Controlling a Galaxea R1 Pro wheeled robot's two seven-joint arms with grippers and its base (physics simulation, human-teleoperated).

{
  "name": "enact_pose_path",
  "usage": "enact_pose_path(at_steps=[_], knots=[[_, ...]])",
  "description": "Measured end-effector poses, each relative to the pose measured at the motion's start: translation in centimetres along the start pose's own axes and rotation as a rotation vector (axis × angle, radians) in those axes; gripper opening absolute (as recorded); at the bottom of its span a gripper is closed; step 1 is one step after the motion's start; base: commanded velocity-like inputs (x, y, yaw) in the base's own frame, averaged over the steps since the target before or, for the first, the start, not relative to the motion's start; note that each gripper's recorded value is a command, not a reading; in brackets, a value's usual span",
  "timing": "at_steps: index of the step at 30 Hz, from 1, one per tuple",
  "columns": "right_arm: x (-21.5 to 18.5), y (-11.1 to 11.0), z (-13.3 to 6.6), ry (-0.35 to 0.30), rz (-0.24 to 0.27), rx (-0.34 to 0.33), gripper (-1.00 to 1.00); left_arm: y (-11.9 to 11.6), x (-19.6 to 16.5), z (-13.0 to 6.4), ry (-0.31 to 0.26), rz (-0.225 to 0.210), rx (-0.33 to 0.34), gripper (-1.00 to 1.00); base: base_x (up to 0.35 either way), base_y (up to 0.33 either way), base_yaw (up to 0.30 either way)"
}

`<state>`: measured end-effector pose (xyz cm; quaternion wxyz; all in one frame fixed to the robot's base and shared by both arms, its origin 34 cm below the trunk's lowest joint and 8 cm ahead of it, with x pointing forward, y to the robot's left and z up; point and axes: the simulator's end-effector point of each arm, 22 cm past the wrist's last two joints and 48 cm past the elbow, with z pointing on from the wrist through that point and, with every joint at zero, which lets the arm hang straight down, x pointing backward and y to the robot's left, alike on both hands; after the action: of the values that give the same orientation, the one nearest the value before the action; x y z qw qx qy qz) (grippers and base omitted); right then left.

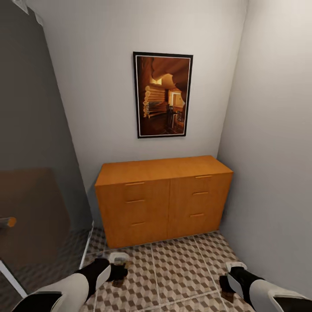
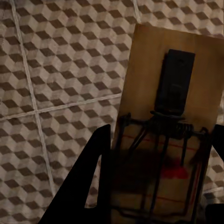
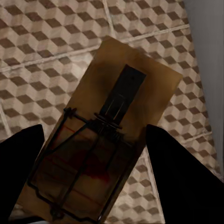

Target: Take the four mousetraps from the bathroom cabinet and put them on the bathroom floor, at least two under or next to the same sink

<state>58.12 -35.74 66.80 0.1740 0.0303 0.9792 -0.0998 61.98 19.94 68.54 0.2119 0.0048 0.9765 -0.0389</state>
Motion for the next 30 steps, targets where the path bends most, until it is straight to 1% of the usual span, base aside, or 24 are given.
enact_pose_path(at_steps=[2, 3, 5, 8, 9, 10, 11, 14, 18, 21, 26, 30], knots=[[4.2, 0.1, 0.9, 0.039, -0.016, 0.004, -1.00, 2.5, 4.5, 0.8, 0.036, -0.038, -0.026, -1.00, -0.344, 0.000, 0.000], [5.2, 0.1, 1.1, 0.049, -0.021, 0.005, -1.00, 3.0, 5.4, 1.0, 0.045, -0.052, -0.030, -1.00, -0.344, 0.000, 0.000], [8.8, 0.2, 1.7, 0.077, -0.032, 0.006, -1.00, 4.2, 8.8, 1.3, 0.076, -0.100, -0.041, -1.00, -0.344, 0.000, 0.000], [10.3, 0.4, 1.9, 0.063, -0.039, 0.004, -1.00, 4.9, 12.1, 1.5, 0.101, -0.146, -0.048, -1.00, -0.344, 0.000, 0.000], [10.3, 0.5, 2.0, 0.044, -0.037, 0.002, -1.00, 5.1, 13.6, 1.6, 0.108, -0.163, -0.051, -1.00, -0.344, 0.000, 0.000], [10.3, 0.6, 2.1, 0.034, -0.036, 0.001, -1.00, 5.2, 14.2, 1.7, 0.109, -0.171, -0.052, -1.00, -0.344, 0.000, 0.000], [10.7, 0.7, 2.2, 0.017, -0.034, -0.001, -1.00, 5.3, 15.8, 1.7, 0.108, -0.184, -0.057, -1.00, -0.344, 0.000, 0.000], [12.8, 0.6, 2.4, 0.021, -0.035, 0.000, -1.00, 5.6, 18.7, 1.7, 0.114, -0.197, -0.066, -1.00, -0.343, 0.000, 0.000], [14.6, 0.4, 2.5, 0.034, -0.038, 0.000, -1.00, 6.3, 21.1, 1.6, 0.129, -0.215, -0.079, -1.00, -0.343, 0.000, 0.000], [15.2, 0.7, 2.5, 0.035, -0.040, -0.006, -1.00, 7.6, 22.9, 1.3, 0.145, -0.241, -0.100, -1.00, -0.343, 0.000, 0.000], [15.4, 1.0, 2.5, 0.036, -0.042, -0.011, -1.00, 8.7, 23.9, 1.1, 0.152, -0.274, -0.115, -1.00, -0.343, 0.000, 0.000], [15.5, 1.1, 2.5, 0.037, -0.043, -0.012, -1.00, 9.0, 25.2, 0.9, 0.166, -0.283, -0.122, -1.00, -0.344, 0.000, 0.000]])
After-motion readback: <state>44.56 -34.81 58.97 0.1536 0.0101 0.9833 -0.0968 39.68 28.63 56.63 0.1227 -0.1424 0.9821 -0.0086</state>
